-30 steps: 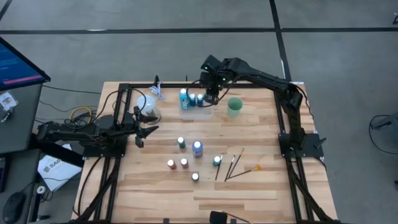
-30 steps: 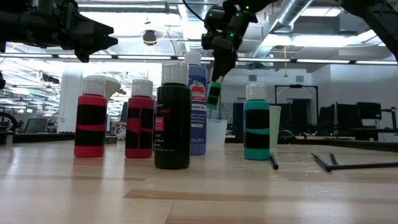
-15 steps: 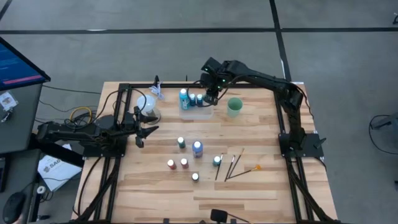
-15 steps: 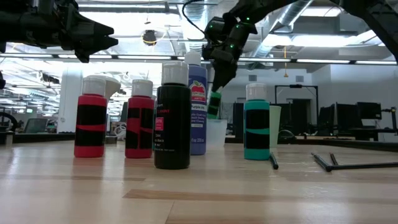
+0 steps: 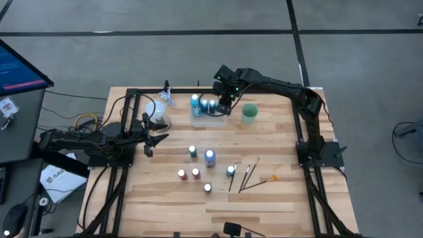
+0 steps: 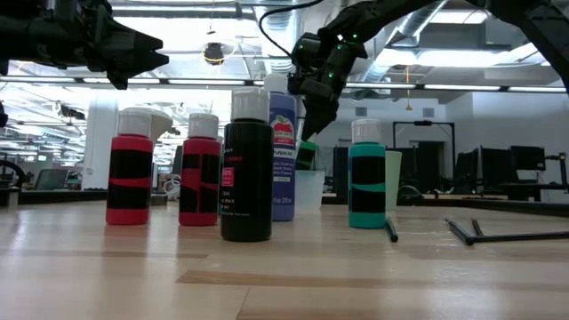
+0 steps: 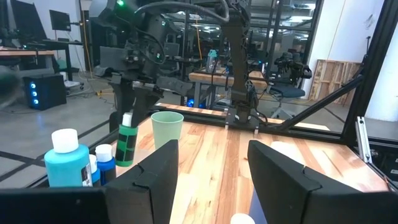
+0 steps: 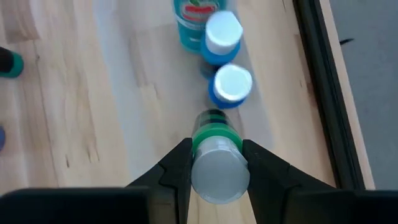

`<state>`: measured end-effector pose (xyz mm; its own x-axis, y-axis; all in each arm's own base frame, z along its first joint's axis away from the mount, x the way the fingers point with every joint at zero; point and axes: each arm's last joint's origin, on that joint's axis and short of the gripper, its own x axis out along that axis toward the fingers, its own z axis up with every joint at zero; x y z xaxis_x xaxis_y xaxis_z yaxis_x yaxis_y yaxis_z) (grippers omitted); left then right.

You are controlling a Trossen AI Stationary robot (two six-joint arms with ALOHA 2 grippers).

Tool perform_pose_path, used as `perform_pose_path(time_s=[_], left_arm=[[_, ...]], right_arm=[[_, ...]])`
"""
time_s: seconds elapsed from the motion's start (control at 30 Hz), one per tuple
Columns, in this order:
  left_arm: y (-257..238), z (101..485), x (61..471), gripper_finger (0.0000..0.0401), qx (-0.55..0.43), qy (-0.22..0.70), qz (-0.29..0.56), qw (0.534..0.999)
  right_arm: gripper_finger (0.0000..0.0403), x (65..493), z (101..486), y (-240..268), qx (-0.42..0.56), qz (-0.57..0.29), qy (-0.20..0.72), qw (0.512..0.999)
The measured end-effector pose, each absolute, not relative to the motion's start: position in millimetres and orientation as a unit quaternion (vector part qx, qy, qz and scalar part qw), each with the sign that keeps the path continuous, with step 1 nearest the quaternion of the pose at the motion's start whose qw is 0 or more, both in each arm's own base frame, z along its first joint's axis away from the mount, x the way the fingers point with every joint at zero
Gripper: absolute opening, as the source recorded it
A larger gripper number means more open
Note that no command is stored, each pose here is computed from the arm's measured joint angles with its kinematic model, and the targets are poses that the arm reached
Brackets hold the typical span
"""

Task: Pick & Place Paint Supplies
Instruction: Put the small green paint bottle into the bin

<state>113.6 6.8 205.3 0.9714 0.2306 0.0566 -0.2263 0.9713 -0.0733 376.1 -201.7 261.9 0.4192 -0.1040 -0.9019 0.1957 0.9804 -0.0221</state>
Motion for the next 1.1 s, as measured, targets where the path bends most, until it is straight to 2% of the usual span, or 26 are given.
perform_pose_path(time_s=[0.37,1.1], left_arm=[[7,205,114,0.0177,-0.034,-0.032,0.118,0.992],[7,204,115,0.0177,-0.035,-0.026,0.119,0.992]], right_arm=[[0.0110,391,218,-211,0.067,-0.074,0.585,0.805],[0.0110,399,219,-223,0.046,-0.102,0.563,0.819]])
